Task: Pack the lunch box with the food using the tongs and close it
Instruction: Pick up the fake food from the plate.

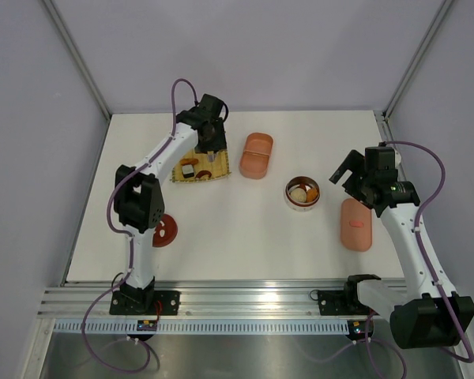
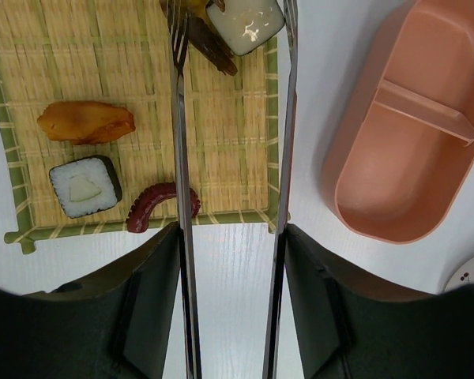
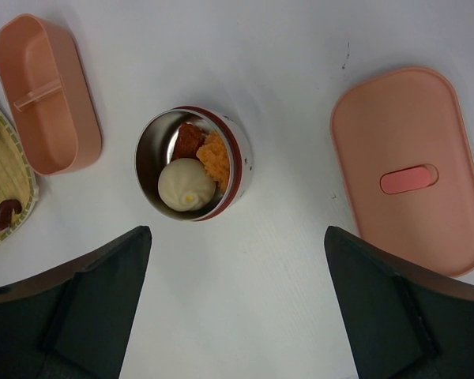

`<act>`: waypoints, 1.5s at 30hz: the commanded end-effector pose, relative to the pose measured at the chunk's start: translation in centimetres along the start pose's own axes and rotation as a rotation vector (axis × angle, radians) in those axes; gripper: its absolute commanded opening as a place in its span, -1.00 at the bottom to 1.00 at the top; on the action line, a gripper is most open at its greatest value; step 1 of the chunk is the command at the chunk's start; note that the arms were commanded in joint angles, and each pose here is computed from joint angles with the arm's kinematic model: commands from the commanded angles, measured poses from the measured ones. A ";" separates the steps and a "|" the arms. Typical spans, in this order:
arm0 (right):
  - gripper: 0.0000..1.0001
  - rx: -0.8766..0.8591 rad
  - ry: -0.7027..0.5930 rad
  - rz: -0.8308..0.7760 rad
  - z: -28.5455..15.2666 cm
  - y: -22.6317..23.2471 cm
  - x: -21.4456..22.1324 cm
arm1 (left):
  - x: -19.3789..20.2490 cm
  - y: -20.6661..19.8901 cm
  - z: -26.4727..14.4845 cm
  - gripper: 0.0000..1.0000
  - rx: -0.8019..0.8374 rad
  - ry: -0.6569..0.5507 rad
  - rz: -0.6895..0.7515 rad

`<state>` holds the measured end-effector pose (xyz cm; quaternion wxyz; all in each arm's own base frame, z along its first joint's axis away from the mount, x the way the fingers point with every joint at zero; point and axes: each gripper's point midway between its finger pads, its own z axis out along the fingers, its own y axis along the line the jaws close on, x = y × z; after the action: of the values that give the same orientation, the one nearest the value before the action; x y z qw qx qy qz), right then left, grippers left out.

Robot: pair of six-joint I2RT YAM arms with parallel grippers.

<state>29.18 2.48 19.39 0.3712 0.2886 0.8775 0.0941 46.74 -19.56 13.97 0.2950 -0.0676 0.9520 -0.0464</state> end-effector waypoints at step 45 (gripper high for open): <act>0.99 -0.070 -0.033 -0.004 -1.0 1.2 -0.8 | -0.6 2.7 -5.1 -0.14 -0.034 -0.100 0.014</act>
<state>29.30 2.93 19.69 0.3739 0.2823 0.8769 0.1072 42.59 -16.58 14.62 0.2911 -0.0613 0.9546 -0.0129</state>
